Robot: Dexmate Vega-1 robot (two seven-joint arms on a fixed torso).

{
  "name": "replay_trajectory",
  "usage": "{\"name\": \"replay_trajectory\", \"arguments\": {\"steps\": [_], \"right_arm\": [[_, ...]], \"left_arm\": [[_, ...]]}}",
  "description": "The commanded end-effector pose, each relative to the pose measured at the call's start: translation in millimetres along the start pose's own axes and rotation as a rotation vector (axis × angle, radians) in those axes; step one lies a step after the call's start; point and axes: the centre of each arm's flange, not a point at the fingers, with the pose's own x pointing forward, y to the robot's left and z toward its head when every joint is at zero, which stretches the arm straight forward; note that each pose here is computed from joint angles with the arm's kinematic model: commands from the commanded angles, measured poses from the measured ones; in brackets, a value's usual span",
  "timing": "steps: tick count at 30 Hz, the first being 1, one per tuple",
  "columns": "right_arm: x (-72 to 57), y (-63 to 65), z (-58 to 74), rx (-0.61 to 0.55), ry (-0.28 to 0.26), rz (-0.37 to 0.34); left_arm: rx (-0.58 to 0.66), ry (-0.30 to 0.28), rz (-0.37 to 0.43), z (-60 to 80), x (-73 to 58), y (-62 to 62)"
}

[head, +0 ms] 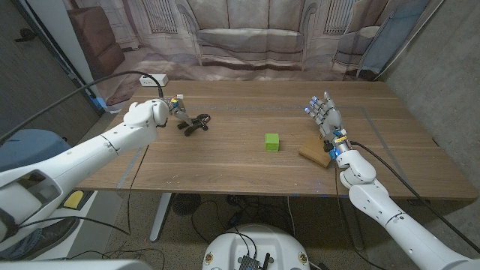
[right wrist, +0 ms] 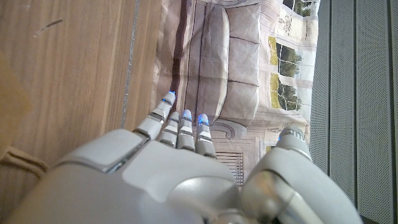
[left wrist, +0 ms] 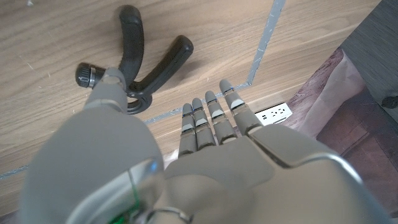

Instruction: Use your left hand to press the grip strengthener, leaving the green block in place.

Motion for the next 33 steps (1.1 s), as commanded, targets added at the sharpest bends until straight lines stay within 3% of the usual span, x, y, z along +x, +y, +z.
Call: {"name": "replay_trajectory", "arguments": {"steps": [1, 16, 33], "right_arm": [[-1.6, -4.7, -1.9, 0.002, 0.012, -0.005], [-1.9, -5.6, -5.0, 0.002, 0.029, -0.004], [0.9, -4.4, -4.8, 0.002, 0.023, -0.002]], "left_arm": [[0.005, 0.028, -0.01, 1.3, 1.7, -7.4], [-0.008, 0.016, -0.006, 7.3, 13.7, -15.8], [-0.025, 0.011, 0.007, 8.1, 16.1, -26.8]]}}
